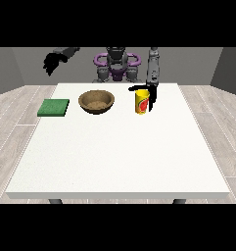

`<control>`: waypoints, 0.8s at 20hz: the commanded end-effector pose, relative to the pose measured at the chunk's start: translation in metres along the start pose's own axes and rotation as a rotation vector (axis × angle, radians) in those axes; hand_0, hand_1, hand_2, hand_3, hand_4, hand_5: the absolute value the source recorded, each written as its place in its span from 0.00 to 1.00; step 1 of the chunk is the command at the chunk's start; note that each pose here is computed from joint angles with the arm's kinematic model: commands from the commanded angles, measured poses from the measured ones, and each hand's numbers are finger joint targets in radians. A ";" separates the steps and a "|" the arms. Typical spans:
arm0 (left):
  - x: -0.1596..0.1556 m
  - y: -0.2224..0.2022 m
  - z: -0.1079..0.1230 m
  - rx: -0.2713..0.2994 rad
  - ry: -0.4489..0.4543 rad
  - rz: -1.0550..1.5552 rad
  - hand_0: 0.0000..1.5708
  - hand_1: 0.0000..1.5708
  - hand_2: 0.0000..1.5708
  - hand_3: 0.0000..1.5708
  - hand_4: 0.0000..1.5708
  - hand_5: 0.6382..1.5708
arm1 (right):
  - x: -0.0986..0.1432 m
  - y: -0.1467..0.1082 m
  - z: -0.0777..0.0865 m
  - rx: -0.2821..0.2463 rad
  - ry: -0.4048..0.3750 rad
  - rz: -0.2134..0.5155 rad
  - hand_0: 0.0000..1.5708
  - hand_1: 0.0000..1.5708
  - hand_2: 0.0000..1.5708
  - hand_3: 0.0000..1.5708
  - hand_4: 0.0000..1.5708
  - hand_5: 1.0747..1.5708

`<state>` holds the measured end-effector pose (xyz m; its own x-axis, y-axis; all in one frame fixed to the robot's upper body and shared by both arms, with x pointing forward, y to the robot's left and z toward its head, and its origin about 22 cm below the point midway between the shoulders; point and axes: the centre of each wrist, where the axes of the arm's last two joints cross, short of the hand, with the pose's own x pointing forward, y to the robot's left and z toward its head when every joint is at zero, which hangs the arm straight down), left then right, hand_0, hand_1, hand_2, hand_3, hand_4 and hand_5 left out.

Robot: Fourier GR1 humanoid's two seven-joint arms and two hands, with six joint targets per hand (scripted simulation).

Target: Pick the cup and pour the ball into the bowl, then pick the bowl and place it on the pad

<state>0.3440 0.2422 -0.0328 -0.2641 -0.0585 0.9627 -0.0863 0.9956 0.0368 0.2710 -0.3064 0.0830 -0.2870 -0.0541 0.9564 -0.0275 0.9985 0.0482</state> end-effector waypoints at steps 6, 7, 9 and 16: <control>-0.020 0.045 0.003 0.134 -0.098 -0.197 0.78 0.78 1.00 1.00 0.85 0.90 | 0.054 -0.008 -0.015 0.104 -0.148 0.010 0.00 0.00 0.00 0.09 0.41 1.00; -0.018 0.048 0.000 0.147 -0.076 -0.200 0.80 0.80 1.00 1.00 0.85 0.91 | 0.040 -0.015 -0.008 0.105 -0.123 -0.012 0.00 0.00 0.00 0.10 0.41 1.00; -0.025 0.019 0.005 0.165 -0.055 -0.197 0.81 0.81 1.00 1.00 0.86 0.89 | 0.046 -0.016 -0.011 0.113 -0.117 -0.007 0.00 0.00 0.00 0.11 0.41 0.99; -0.019 0.010 0.000 0.108 0.062 -0.404 0.81 0.81 1.00 1.00 0.89 0.85 | 0.019 -0.065 0.004 0.033 0.086 -0.028 0.00 0.00 0.00 0.19 0.40 0.99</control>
<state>0.3535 0.2624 -0.0430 -0.2336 -0.3396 0.9111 -0.2900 0.9187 0.2681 0.2697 -0.3552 0.1170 -0.2990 -0.0760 0.9512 -0.0947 0.9943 0.0496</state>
